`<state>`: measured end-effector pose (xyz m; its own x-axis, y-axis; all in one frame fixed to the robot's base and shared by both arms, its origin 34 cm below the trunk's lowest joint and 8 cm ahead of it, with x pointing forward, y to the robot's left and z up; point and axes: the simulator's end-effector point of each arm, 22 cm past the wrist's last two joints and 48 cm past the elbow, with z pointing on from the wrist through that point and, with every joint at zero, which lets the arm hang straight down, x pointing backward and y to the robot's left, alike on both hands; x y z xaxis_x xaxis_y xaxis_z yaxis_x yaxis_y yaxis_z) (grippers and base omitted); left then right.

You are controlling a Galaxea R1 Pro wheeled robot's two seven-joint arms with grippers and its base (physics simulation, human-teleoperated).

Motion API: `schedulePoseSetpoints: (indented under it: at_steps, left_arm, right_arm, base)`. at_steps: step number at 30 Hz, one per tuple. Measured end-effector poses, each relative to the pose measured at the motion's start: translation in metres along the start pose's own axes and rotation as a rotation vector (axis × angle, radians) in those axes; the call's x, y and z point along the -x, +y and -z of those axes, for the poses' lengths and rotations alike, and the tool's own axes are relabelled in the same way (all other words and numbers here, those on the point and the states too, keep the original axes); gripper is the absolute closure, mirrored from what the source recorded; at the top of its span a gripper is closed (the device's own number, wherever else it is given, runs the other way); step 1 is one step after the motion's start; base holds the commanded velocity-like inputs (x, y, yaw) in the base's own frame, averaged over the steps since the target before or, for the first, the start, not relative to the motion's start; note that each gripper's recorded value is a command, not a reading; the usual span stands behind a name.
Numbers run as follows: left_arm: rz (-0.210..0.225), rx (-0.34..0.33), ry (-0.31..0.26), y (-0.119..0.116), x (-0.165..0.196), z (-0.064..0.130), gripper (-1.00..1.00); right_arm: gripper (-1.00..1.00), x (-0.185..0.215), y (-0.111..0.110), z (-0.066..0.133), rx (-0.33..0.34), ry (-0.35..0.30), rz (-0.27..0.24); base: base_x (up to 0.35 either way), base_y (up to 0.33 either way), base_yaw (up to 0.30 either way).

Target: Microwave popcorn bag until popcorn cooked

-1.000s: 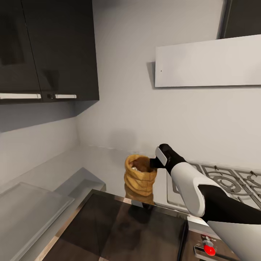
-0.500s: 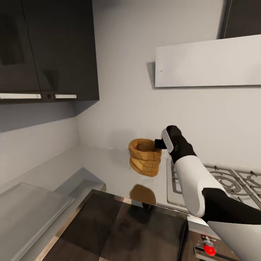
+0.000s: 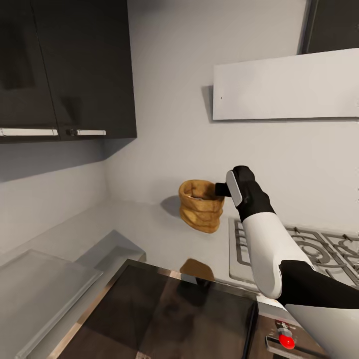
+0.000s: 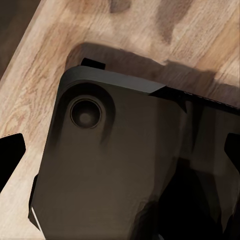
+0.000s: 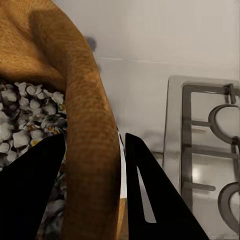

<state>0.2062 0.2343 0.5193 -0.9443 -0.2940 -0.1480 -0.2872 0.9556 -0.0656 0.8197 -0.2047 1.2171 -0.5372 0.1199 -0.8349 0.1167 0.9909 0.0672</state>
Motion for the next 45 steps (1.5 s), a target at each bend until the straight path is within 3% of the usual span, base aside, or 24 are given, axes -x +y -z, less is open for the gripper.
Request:
schedulePoseSetpoints:
  at_steps: [10, 45]
  left_arm:
    - [0.006, 0.000, 0.001, -0.001, 0.000, 0.000, -1.00]
    - [0.007, 0.002, 0.002, 0.000, -0.001, 0.000, -1.00]
  right_arm:
    - [1.00, 0.013, -0.003, 0.008, -0.004, -0.038, -0.006]
    - [1.00, 0.009, -0.002, 0.006, -0.002, -0.027, -0.003]
  base:
    - [-0.337, 0.000, 0.000]
    - [-0.346, 0.000, 0.000]
